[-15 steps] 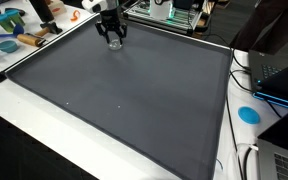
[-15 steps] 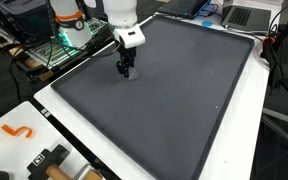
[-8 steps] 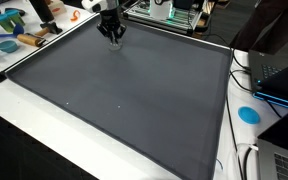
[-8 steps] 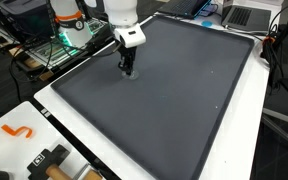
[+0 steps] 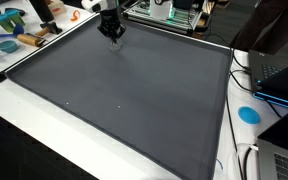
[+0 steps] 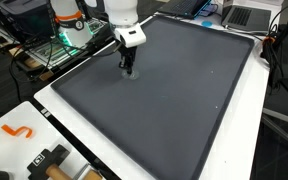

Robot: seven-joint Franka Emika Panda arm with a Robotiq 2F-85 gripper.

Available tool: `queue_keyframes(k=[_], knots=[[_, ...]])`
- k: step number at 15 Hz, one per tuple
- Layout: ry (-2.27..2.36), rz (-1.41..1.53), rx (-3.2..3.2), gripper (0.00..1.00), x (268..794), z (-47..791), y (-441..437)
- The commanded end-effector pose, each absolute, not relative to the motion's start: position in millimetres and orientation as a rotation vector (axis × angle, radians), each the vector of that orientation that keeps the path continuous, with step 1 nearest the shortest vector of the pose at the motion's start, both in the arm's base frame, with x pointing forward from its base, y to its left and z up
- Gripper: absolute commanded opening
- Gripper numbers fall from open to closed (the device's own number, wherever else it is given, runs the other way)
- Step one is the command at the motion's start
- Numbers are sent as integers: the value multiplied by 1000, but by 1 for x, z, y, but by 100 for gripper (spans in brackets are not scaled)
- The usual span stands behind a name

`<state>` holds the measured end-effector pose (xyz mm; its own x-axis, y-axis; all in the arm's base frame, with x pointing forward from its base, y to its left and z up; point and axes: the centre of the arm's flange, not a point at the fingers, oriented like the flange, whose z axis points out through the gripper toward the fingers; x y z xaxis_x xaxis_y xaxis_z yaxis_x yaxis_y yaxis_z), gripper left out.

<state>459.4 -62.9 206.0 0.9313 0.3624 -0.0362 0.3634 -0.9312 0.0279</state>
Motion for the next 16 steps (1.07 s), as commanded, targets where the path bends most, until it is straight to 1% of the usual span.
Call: queue_keyframes(k=[1, 14, 15, 16], knots=[[585, -39, 3039, 1, 456, 202, -61], [552, -48, 3047, 1, 459, 205, -61], [556, -45, 3047, 29, 459, 205, -61], [554, -46, 3050, 29, 459, 206, -61]])
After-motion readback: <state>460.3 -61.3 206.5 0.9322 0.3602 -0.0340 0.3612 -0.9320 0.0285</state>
